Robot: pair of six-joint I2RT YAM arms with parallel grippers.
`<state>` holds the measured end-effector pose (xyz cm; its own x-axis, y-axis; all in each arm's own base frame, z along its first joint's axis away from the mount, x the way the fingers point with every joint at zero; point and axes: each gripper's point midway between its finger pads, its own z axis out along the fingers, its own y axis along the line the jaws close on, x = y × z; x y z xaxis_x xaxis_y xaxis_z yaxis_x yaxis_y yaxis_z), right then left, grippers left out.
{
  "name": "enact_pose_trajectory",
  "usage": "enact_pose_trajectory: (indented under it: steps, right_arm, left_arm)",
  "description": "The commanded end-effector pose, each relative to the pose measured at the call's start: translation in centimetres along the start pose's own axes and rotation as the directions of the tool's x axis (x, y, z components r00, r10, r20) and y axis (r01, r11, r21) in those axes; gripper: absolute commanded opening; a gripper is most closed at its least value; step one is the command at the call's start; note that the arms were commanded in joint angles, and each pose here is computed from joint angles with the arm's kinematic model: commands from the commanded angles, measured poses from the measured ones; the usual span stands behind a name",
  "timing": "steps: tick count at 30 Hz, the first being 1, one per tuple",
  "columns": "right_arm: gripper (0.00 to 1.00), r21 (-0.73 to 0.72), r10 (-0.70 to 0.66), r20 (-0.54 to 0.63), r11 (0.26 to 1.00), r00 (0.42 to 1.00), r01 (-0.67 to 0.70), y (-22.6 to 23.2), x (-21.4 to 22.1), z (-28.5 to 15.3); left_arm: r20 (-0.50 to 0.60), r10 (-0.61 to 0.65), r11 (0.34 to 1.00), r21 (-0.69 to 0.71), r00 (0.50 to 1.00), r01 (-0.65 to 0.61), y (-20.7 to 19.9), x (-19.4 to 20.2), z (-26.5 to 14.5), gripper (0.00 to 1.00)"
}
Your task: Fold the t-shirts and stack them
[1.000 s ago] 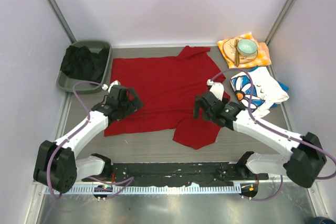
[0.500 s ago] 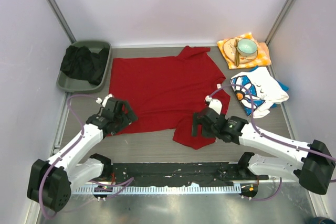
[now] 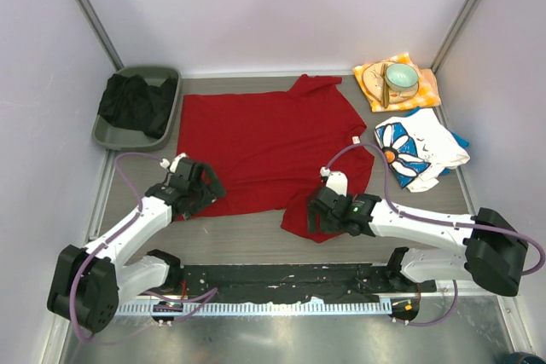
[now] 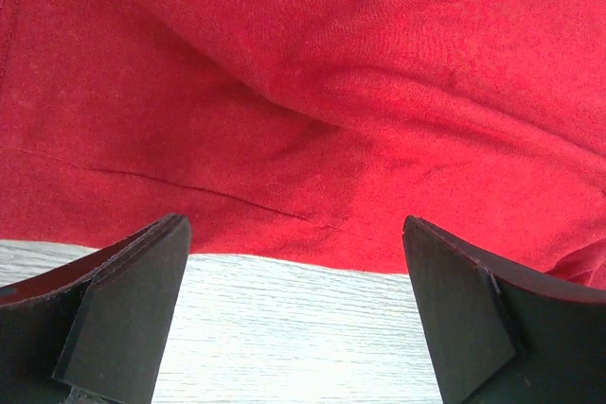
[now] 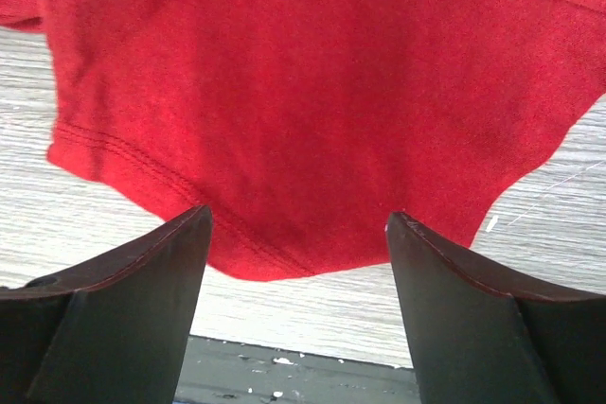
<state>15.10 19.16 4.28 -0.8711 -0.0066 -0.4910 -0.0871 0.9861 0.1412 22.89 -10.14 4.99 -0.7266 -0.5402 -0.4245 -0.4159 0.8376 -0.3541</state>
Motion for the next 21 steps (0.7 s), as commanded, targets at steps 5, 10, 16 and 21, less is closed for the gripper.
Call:
enact_pose_trajectory:
  steps: [5,10,16,21]
  right_arm:
    - [0.67,0.078,0.004,0.023,0.997,1.000,-0.006,-1.2,0.3,1.5]
    - [0.54,0.104,-0.001,0.018,0.995,1.000,-0.001,-1.7,0.6,2.0]
    - [0.07,0.148,-0.016,0.017,0.989,1.000,0.014,-2.2,0.6,2.5]
    - [0.01,0.165,-0.063,0.044,0.985,0.997,0.055,-1.3,-1.7,1.1]
  left_arm:
    - [0.020,0.016,0.999,0.045,1.000,-0.016,-1.0,-0.4,0.6,1.00]
    - [0.020,0.022,0.999,0.046,1.000,-0.023,-0.9,-0.3,0.7,1.00]
    - [0.014,0.025,0.999,0.047,1.000,-0.026,-0.9,-0.1,1.2,1.00]
    - [0.005,0.031,0.998,0.047,1.000,-0.031,-0.9,0.1,1.6,1.00]
